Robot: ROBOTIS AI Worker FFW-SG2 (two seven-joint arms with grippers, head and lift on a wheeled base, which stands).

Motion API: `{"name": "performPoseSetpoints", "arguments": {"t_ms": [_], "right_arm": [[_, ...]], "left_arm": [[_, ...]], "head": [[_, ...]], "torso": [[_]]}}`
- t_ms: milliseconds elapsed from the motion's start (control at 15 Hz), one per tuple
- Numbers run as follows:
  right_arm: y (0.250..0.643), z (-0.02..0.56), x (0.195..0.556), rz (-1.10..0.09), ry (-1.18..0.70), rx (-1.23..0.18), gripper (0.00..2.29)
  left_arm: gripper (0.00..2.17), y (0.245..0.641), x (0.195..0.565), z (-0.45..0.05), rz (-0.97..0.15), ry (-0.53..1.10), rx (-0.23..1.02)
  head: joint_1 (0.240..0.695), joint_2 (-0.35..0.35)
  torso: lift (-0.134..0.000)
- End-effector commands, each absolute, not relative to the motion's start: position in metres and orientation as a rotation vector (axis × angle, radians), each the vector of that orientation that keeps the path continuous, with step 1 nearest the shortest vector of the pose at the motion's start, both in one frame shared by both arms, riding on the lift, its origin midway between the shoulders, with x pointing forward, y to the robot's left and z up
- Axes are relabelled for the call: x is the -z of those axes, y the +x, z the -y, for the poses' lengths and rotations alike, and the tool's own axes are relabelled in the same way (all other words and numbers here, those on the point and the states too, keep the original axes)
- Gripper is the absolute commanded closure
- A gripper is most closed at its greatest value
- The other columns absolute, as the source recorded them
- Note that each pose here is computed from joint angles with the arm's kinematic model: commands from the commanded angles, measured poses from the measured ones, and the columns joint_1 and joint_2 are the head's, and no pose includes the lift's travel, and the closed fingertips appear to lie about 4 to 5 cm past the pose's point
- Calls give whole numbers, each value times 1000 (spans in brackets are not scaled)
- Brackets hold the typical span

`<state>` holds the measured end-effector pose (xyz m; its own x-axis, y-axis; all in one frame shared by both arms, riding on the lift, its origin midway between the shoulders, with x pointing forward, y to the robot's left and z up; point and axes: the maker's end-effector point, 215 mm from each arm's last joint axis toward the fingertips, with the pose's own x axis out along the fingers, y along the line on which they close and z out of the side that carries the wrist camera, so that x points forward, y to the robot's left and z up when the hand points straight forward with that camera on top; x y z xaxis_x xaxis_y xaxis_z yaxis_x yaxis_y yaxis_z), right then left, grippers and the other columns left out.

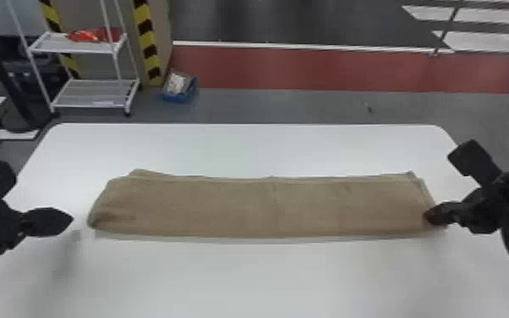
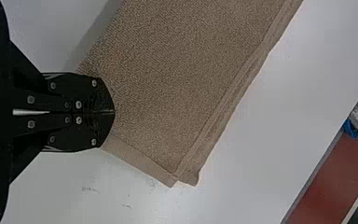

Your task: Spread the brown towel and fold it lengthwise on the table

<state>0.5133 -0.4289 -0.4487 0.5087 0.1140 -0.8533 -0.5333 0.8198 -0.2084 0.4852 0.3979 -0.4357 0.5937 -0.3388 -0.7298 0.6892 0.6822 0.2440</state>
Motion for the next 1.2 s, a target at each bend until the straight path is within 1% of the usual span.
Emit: {"name": "performPoseSetpoints", "arguments": {"t_ms": [0,67,133,200,267,333,400,467,600,867,1000,1133], "right_arm": [[515,427,450,-968,-488,-412,1477],[517,427,449,-967,-489,-410,1477],[517,427,448,-965,-491,-412,1477],[517,427,448,-965,-491,-412,1477],[517,427,449,-967,-492,-412,1477],[517,428,450,-969,-496,-410,1477],[519,429,448,-967,-499,-409,1477],[522,428,449,-969,-501,-411,1477],[524,428,449,-969,-504,-411,1477],[531,426,451,-970,-518,-416,1477],[534,425,451,-970,-523,-422,1477],[537,424,451,-968,-524,-423,1477]], "left_arm": [[2128,485,427,-398,-690,508,642],[1959,479,431,-399,-721,452,634],[1585,478,434,-399,-740,391,611],[1143,478,433,-400,-758,306,582],[714,473,432,-398,-781,167,557],[579,469,428,-389,-792,82,559],[522,469,425,-381,-785,69,568],[512,467,427,-375,-790,57,565],[515,459,438,-365,-819,14,549],[518,458,452,-352,-837,14,539],[613,462,455,-354,-834,29,512],[613,467,457,-359,-832,47,483]], "head": [[695,-35],[695,-32],[695,-33],[695,-33],[695,-31],[695,-30],[695,-31],[695,-35],[695,-55],[695,-71],[695,-79],[695,-77]], "torso": [[-124],[-124],[-124],[-124],[-124],[-124],[-124],[-124],[-124],[-124],[-124],[-124]]}}
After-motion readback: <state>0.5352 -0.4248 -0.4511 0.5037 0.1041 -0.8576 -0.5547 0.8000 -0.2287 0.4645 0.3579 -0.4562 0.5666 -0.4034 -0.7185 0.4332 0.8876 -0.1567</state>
